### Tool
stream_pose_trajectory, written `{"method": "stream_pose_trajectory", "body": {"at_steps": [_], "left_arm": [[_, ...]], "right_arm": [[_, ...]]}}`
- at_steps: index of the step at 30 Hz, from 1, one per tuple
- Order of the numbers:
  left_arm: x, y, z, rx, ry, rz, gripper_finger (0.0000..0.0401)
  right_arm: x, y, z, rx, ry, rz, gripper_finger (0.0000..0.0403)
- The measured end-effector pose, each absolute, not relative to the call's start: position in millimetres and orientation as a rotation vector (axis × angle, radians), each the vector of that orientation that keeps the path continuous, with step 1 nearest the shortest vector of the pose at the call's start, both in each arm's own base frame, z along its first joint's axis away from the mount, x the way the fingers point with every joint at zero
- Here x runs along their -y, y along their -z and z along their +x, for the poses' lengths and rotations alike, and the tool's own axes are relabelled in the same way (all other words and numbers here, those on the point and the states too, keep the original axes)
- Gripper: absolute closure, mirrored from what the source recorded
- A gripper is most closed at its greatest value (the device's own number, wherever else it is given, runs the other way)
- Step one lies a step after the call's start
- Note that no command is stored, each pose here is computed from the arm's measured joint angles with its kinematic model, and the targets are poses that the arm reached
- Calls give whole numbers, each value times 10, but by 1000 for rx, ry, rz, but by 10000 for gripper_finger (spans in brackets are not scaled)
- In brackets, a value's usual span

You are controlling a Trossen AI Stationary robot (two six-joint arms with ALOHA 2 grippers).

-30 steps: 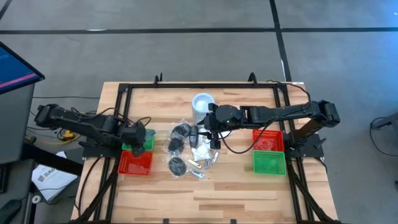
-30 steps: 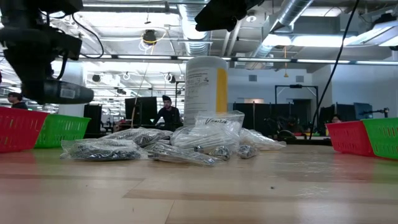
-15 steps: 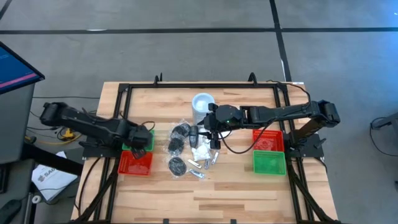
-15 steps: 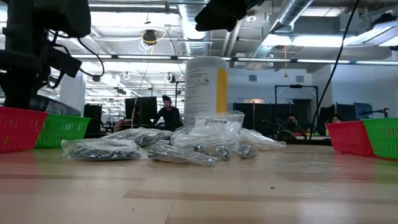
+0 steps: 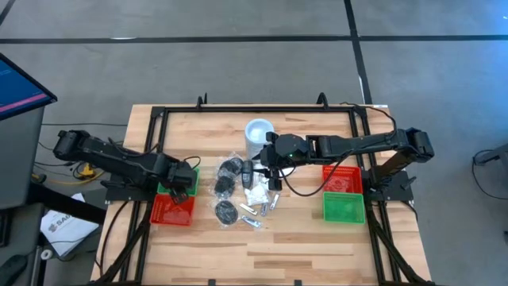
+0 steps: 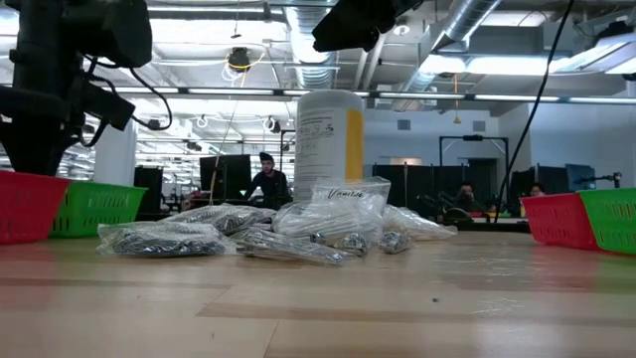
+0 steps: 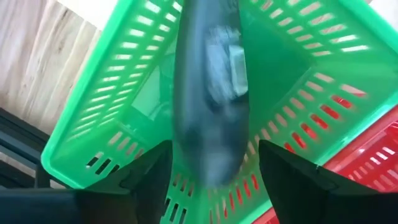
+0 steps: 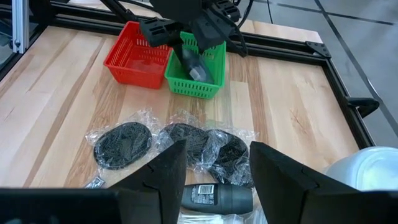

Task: Pick & Place Travel size toiletries
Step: Put the gray deodorant into the left green bin, then put the hairbrush into the right red bin

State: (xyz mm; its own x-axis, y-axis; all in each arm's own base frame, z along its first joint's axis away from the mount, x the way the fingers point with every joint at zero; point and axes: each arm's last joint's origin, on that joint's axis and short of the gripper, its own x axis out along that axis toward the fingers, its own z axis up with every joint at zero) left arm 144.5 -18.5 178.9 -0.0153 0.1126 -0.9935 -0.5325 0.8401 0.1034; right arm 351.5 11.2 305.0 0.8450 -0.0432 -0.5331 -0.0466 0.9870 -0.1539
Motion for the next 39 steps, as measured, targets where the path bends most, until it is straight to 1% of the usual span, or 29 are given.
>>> {"method": "stream_pose_trajectory", "body": {"at_steps": [9,14,20,29,33,39], "left_arm": [[183,-1828,1410,-1492,-512,-364,210],[174,-1917,1346,-1426,-486,-390,215],[163,-2021,1310,-1292,-475,-445,214],[155,-2153,1557,-967,-411,-478,227],[69,-2176,1649,-884,-447,-454,234],[-158,-2135,1817,-831,-512,-433,242]], "right_arm": [[-110,-3050,3514,-566,-3,-169,239],[-110,-3048,3513,-568,-3,-169,236],[-110,-3048,3513,-568,-3,-169,239],[-110,-3048,3513,-568,-3,-167,236],[-110,-3048,3513,-568,-3,-167,239],[-110,-3048,3513,-568,-3,-167,236]]}}
